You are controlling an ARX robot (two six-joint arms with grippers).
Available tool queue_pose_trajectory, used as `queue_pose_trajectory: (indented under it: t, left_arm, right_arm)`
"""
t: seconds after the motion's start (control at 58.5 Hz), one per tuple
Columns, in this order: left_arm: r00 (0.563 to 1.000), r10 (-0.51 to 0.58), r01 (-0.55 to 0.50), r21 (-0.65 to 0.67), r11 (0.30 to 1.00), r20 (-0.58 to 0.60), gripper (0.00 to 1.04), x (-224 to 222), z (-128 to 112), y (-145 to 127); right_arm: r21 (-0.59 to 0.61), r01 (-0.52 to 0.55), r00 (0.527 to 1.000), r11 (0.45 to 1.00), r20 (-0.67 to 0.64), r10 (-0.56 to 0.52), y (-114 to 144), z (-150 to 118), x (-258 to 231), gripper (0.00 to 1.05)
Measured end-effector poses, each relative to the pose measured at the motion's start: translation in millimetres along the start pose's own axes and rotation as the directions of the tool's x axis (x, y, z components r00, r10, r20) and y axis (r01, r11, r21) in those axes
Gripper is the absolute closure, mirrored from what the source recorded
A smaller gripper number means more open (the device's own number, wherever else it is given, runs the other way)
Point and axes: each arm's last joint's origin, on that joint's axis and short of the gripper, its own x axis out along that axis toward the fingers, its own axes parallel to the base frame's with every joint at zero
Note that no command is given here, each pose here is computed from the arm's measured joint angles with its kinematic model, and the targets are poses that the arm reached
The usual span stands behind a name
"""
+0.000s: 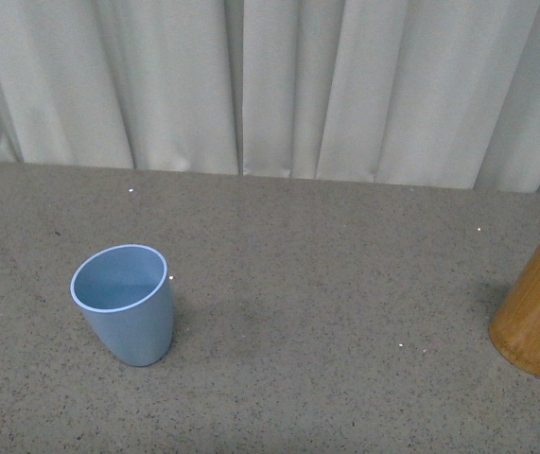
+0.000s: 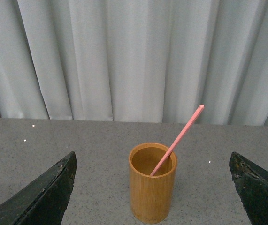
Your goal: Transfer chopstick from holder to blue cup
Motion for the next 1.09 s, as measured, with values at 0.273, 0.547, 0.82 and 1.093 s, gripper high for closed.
queue_pose_trajectory:
  t: [0.273, 0.547, 0.82, 1.093]
  left_arm:
    - [1.0, 0.0, 0.0, 0.0, 1.0, 0.0, 0.07, 0.0, 0.0, 0.0]
    - [1.0, 0.0, 0.0, 0.0, 1.0, 0.0, 0.07, 0.0, 0.0, 0.0]
    - [1.0, 0.0, 0.0, 0.0, 1.0, 0.0, 0.07, 0.0, 0.0, 0.0]
    - [1.0, 0.0, 0.0, 0.0, 1.0, 0.0, 0.07, 0.0, 0.0, 0.0]
  right_arm:
    - [0.0, 0.0, 1.0, 1.0, 0.0, 0.0, 0.0, 0.0, 0.0, 0.1]
    - [0.0, 0.0, 1.0, 1.0, 0.0, 0.0, 0.0, 0.0, 0.0, 0.1]
    - [0.0, 0.0, 1.0, 1.0, 0.0, 0.0, 0.0, 0.0, 0.0, 0.1]
    - [0.0, 0.0, 1.0, 1.0, 0.0, 0.0, 0.0, 0.0, 0.0, 0.1]
